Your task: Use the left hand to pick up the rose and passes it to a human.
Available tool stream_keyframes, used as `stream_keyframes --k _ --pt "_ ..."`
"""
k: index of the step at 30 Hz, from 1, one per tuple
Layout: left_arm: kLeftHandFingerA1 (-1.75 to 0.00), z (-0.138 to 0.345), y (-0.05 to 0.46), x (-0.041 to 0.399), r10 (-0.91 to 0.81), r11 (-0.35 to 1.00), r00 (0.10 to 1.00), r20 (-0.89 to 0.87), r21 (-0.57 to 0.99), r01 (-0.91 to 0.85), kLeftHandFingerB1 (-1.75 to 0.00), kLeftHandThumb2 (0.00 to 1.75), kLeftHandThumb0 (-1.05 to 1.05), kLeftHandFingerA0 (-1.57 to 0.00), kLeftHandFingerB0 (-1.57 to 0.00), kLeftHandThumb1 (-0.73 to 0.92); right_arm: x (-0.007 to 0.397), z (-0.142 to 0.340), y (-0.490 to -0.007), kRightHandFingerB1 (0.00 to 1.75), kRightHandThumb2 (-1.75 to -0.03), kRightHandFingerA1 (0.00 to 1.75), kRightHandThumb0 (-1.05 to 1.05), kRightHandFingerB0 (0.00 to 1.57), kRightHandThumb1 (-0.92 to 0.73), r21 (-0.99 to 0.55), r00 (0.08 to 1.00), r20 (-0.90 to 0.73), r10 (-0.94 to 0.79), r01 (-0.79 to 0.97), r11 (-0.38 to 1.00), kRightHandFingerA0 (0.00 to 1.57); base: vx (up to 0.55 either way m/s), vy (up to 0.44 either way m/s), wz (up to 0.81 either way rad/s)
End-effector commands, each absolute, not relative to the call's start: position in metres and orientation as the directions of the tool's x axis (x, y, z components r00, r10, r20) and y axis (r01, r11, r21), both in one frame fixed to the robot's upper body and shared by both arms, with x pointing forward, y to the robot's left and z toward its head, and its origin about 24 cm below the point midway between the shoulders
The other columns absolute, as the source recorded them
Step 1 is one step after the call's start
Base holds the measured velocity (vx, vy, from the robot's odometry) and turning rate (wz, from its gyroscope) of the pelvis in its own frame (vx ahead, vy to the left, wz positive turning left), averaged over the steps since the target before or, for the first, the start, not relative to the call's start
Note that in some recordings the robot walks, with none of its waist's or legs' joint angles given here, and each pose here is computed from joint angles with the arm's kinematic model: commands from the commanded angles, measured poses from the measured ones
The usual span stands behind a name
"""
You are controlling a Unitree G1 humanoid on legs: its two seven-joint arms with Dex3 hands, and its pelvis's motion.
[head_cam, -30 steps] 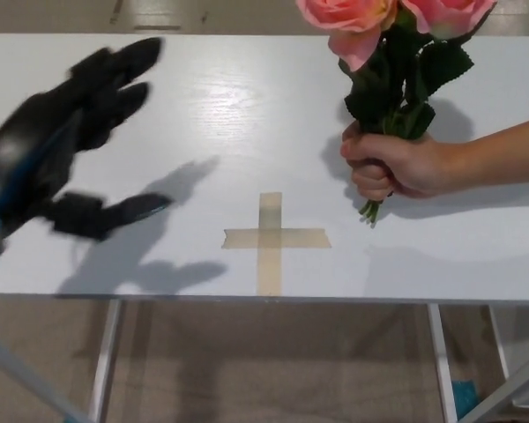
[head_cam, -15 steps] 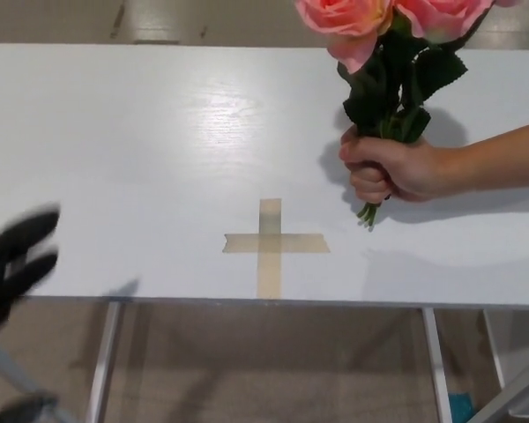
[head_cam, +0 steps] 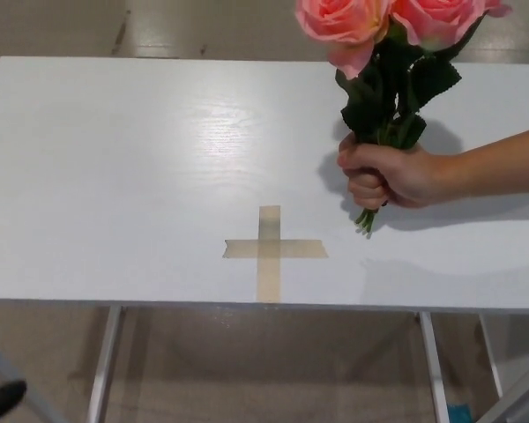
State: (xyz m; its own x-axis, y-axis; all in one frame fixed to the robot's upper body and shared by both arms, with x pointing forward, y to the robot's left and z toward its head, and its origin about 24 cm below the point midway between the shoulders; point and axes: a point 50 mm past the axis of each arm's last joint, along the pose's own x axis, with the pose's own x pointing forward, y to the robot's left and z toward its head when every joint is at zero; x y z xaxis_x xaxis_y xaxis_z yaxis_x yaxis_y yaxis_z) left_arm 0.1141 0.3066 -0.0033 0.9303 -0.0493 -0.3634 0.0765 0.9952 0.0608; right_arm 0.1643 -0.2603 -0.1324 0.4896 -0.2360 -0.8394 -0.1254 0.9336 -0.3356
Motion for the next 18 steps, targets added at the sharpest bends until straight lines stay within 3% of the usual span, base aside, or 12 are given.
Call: stream_keyframes --k 1,2,6,7,8,11,12,14,15,16,17,18 --pt "-0.38 -0.079 0.316 0.113 0.358 0.919 0.735 -0.575 0.355 -0.170 -0.37 0.55 -0.42 -0.54 -0.53 0.48 0.133 -0.143 -0.263 0.28 -0.93 0.59 -0.62 0.05 -0.62 -0.365 0.436 -0.854 -0.284 -0.113 0.924 0.48 0.00 0.000 0.00" --pt "-0.38 -0.081 0.317 0.115 0.354 0.922 0.728 -0.587 0.351 -0.165 -0.37 0.55 -0.40 -0.55 -0.52 0.48 0.133 -0.143 -0.263 0.20 -0.65 0.48 -0.56 0.09 -0.75 -0.364 0.434 -0.855 -0.284 -0.113 0.925 0.52 0.00 0.000 0.00" --pt "-0.39 -0.088 0.319 0.118 0.351 0.924 0.700 -0.621 0.351 -0.152 -0.37 0.55 -0.40 -0.55 -0.52 0.48 0.130 -0.144 -0.263 0.19 -0.65 0.48 -0.56 0.08 -0.75 -0.361 0.424 -0.860 -0.283 -0.116 0.925 0.52 0.00 0.000 0.00" --pt "-0.51 -0.100 0.316 0.122 0.378 0.920 0.633 -0.676 0.352 -0.173 -0.47 0.71 -0.47 -0.55 -0.42 0.40 0.125 -0.146 -0.262 0.18 -0.66 0.49 -0.57 0.07 -0.74 -0.357 0.409 -0.868 -0.280 -0.124 0.926 0.52 0.00 0.000 0.00" --pt "-0.55 -0.108 0.313 0.126 0.396 0.914 0.586 -0.706 0.361 -0.183 -0.47 0.72 -0.47 -0.62 -0.40 0.40 0.122 -0.147 -0.262 0.19 -0.66 0.49 -0.57 0.07 -0.74 -0.352 0.400 -0.874 -0.277 -0.127 0.927 0.52 0.00 0.000 0.00" --pt "-0.54 -0.116 0.310 0.127 0.419 0.904 0.538 -0.731 0.395 -0.166 -0.47 0.75 -0.51 -0.59 -0.40 0.41 0.121 -0.148 -0.261 0.18 -0.66 0.49 -0.56 0.07 -0.75 -0.342 0.396 -0.878 -0.270 -0.123 0.932 0.52 0.00 0.000 0.00" --pt "-0.40 -0.119 0.309 0.125 0.421 0.902 0.521 -0.743 0.404 -0.152 -0.36 0.57 -0.50 -0.59 -0.46 0.53 0.121 -0.148 -0.260 0.18 -0.65 0.48 -0.56 0.07 -0.75 -0.339 0.396 -0.878 -0.268 -0.120 0.933 0.52 0.00 0.000 0.00" --pt "-0.40 -0.122 0.308 0.122 0.420 0.902 0.507 -0.752 0.406 -0.146 -0.36 0.57 -0.50 -0.59 -0.46 0.53 0.121 -0.148 -0.259 0.18 -0.65 0.48 -0.56 0.07 -0.75 -0.337 0.395 -0.879 -0.267 -0.119 0.934 0.52 0.00 0.000 0.00" --pt "-0.37 -0.125 0.310 0.108 0.406 0.904 0.483 -0.776 0.419 -0.086 -0.34 0.60 -0.64 -0.46 -0.43 0.62 0.121 -0.149 -0.257 0.28 -0.96 0.59 -0.59 0.00 -0.61 -0.331 0.397 -0.880 -0.259 -0.123 0.936 0.43 0.00 0.000 0.00" --pt "-0.37 -0.127 0.312 0.103 0.400 0.903 0.471 -0.786 0.425 -0.060 -0.34 0.60 -0.64 -0.46 -0.43 0.62 0.121 -0.149 -0.256 0.28 -0.96 0.59 -0.59 0.00 -0.61 -0.328 0.398 -0.881 -0.255 -0.125 0.936 0.43 0.00 0.000 0.00" --pt "-0.36 -0.128 0.313 0.099 0.385 0.904 0.458 -0.801 0.428 -0.011 -0.34 0.63 -0.67 -0.43 -0.40 0.67 0.123 -0.148 -0.258 0.25 -0.62 0.46 -0.58 0.05 -0.76 -0.329 0.402 -0.879 -0.255 -0.125 0.936 0.51 0.00 0.000 0.00" --pt "-0.36 -0.128 0.314 0.099 0.384 0.903 0.457 -0.802 0.430 -0.005 -0.34 0.63 -0.67 -0.43 -0.40 0.67 0.123 -0.148 -0.258 0.25 -0.62 0.46 -0.58 0.05 -0.76 -0.329 0.403 -0.879 -0.255 -0.125 0.936 0.51 0.00 0.000 0.00"
